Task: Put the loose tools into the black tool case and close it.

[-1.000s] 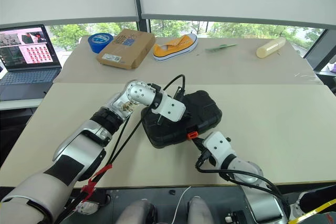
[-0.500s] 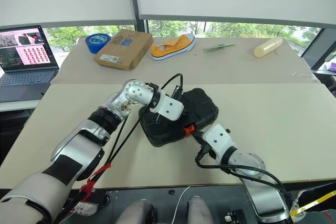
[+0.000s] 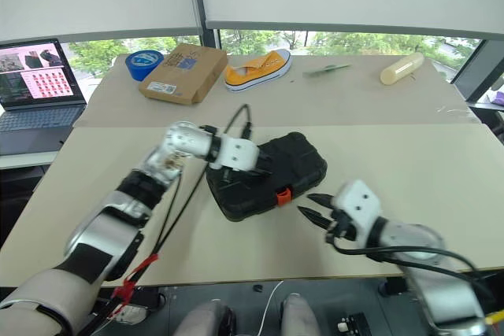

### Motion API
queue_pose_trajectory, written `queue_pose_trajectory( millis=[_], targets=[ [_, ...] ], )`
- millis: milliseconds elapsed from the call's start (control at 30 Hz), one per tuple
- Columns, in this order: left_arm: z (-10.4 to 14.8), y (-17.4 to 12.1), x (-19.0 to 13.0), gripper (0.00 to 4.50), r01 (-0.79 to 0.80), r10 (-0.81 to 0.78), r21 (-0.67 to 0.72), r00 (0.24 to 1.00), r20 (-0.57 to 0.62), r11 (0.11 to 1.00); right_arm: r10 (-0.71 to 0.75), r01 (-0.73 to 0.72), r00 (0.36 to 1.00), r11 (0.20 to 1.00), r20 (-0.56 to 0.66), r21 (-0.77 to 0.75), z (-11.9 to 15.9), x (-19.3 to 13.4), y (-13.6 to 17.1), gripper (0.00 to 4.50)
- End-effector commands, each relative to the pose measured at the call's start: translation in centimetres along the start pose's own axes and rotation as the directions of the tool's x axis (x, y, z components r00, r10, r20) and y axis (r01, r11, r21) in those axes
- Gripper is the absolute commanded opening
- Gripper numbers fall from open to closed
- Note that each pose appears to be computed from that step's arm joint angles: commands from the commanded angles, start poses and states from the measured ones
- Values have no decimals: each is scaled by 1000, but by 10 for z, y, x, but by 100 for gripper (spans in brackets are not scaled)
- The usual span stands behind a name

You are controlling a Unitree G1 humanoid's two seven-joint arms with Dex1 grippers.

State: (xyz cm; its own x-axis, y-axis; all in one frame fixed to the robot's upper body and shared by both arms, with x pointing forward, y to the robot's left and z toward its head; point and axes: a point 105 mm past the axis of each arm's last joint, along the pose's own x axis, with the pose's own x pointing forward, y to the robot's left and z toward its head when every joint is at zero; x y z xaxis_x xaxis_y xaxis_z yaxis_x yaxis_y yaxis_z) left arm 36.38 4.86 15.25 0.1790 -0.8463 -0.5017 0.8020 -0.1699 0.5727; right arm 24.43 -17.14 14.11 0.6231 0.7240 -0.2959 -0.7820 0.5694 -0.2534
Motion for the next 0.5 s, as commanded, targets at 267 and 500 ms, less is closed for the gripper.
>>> queue_pose_trajectory(
  millis=[267,500],
  targets=[
    [6,-80,-148,442,69,-73,-580,997,16,812,158,-157,987,981,5,111,41,-83,-57,450],
    [19,-92,-174,442,-41,58,-672,998,4,739,266,-262,964,956,-15,131,42,-87,-58,450]
  ],
)
